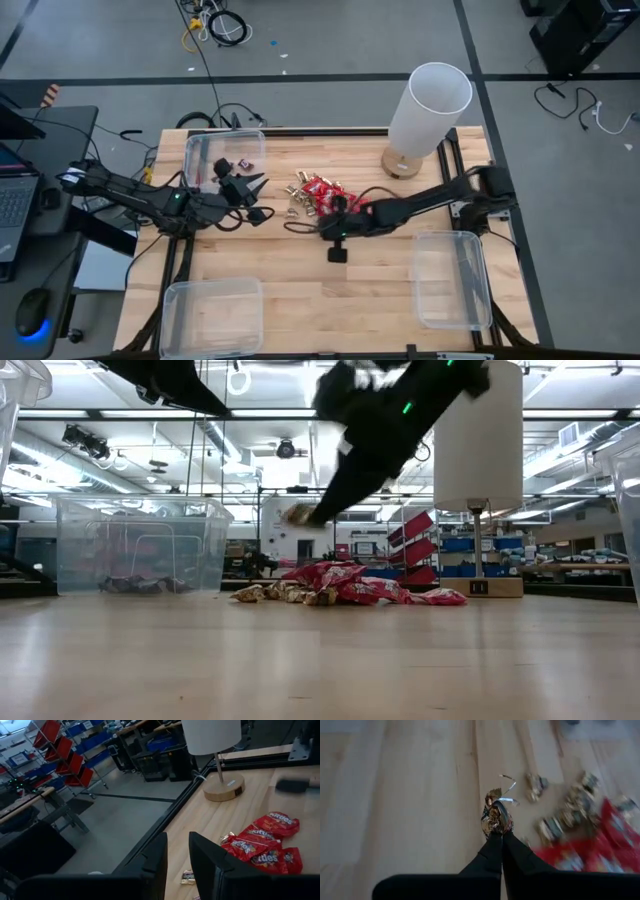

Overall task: Sort candy
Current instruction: Put the gold chocolate into the bottom right transparent bin

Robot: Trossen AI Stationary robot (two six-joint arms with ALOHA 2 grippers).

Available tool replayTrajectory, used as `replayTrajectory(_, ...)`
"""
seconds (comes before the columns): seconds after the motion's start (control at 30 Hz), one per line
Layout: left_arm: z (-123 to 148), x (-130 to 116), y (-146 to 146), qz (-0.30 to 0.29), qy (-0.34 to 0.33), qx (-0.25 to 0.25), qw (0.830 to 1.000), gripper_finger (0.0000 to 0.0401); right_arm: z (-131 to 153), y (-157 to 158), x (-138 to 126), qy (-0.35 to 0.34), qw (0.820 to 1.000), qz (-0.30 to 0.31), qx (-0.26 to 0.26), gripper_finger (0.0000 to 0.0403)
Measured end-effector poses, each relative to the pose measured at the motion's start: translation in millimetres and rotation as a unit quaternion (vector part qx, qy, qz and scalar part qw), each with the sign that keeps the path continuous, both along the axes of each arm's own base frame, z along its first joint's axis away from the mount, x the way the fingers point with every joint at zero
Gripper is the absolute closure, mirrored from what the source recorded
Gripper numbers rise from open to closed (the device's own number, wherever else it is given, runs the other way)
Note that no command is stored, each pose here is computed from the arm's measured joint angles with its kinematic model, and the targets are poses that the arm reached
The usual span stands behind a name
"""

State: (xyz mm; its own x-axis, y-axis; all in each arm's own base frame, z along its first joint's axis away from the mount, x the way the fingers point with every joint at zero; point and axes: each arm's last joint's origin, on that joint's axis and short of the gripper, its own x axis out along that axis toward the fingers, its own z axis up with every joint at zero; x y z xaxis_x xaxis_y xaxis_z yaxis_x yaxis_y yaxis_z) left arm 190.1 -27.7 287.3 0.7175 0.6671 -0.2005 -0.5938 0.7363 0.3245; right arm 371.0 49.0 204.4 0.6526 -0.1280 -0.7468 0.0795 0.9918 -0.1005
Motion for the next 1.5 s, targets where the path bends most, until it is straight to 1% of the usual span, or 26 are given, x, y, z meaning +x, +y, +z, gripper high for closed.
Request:
replayTrajectory(0.1, 0.0, 0.0, 0.0, 0.000, 0.000, 0.000, 1.000, 0.0319, 27.2, -0.8, -22.9, 0.018, 1.000, -0.011, 0.023, 0.0403)
replayTrajectory(0.2, 0.1, -0.1, 0.0, 0.000, 0.000, 0.000, 1.000, 0.0319, 56.3, -1.8, -51.3, 0.030, 0.998, -0.024, 0.049, 0.0403)
replayTrajectory(0.3, 0.1, -0.1, 0.0, 0.000, 0.000, 0.000, 1.000, 0.0319, 79.7, -3.9, -84.1, 0.057, 0.993, -0.049, 0.087, 0.0403)
replayTrajectory(0.37, 0.1, -0.1, 0.0, 0.000, 0.000, 0.000, 1.000, 0.0319, 92.5, -3.8, -107.3, 0.083, 0.988, -0.050, 0.120, 0.0403)
replayTrajectory(0.43, 0.1, -0.1, 0.0, 0.000, 0.000, 0.000, 1.000, 0.0319, 104.1, -3.0, -130.1, 0.104, 0.980, -0.059, 0.156, 0.0403)
replayTrajectory(0.57, 0.1, -0.1, 0.0, 0.001, 0.000, 0.000, 1.000, 0.0319, 120.6, -0.1, -170.5, 0.140, 0.960, -0.097, 0.220, 0.0403)
replayTrajectory(0.67, -0.1, -0.1, 0.1, 0.001, 0.000, 0.000, 1.000, 0.0319, 127.4, 2.3, -194.9, 0.170, 0.940, -0.138, 0.261, 0.0403)
replayTrajectory(0.77, -0.1, -0.1, 0.1, 0.000, 0.001, 0.001, 1.000, 0.0319, 128.1, 6.1, -211.6, 0.212, 0.918, -0.182, 0.283, 0.0403)
replayTrajectory(0.93, -0.1, -0.2, 0.1, -0.001, 0.008, 0.009, 1.000, 0.0319, 124.1, 16.4, -229.0, 0.309, 0.863, -0.251, 0.311, 0.0403)
replayTrajectory(1.03, -0.1, -0.2, 0.1, -0.001, 0.009, 0.009, 1.000, 0.0319, 120.0, 23.0, -230.9, 0.337, 0.839, -0.283, 0.320, 0.0403)
replayTrajectory(1.13, -0.1, -0.2, 0.1, 0.000, 0.009, 0.010, 1.000, 0.0319, 115.8, 30.6, -228.7, 0.361, 0.821, -0.301, 0.325, 0.0403)
replayTrajectory(1.2, -0.2, -0.2, 0.2, 0.001, 0.009, 0.011, 1.000, 0.0319, 112.5, 36.3, -226.2, 0.376, 0.812, -0.310, 0.322, 0.0403)
replayTrajectory(1.27, -0.2, -0.3, 0.2, 0.001, 0.009, 0.011, 1.000, 0.0319, 108.7, 42.1, -223.2, 0.390, 0.807, -0.312, 0.315, 0.0403)
replayTrajectory(1.5, -0.3, -0.3, 0.3, 0.002, 0.009, 0.011, 1.000, 0.0319, 94.0, 60.1, -212.1, 0.420, 0.811, -0.300, 0.276, 0.0400)
